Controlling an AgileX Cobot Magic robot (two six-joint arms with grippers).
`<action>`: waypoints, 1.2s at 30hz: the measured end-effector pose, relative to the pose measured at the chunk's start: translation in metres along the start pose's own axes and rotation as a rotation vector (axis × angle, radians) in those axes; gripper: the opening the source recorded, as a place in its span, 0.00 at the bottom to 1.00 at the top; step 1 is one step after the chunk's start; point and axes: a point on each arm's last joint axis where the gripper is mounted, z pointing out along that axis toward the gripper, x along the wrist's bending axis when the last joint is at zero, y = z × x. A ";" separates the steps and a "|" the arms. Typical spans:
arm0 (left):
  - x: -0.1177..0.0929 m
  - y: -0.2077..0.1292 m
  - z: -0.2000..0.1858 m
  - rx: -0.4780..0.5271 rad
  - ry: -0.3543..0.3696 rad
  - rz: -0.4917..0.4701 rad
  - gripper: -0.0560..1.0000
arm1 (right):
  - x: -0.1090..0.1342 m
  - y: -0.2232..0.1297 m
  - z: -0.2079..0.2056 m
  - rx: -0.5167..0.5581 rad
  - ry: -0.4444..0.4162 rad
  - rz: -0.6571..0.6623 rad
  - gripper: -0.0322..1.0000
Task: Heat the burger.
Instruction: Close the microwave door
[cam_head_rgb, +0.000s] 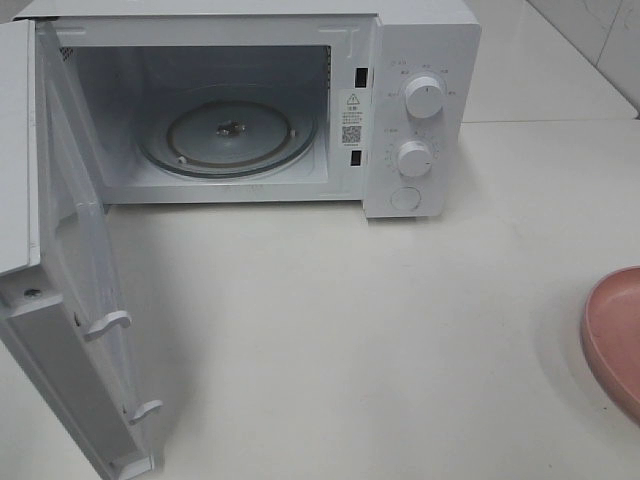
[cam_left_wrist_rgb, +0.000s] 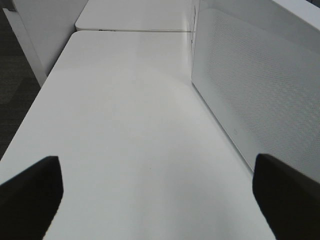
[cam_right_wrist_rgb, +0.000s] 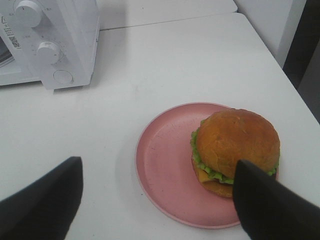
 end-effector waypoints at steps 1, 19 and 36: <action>0.000 0.000 0.000 0.000 0.000 0.000 0.98 | 0.000 0.000 0.000 0.000 0.000 0.000 0.77; 0.000 0.000 0.000 0.000 0.000 0.000 0.98 | 0.000 0.000 0.000 0.000 0.000 0.000 0.77; 0.000 0.000 0.000 0.000 0.000 0.000 0.98 | 0.000 0.000 0.000 0.000 0.000 0.000 0.77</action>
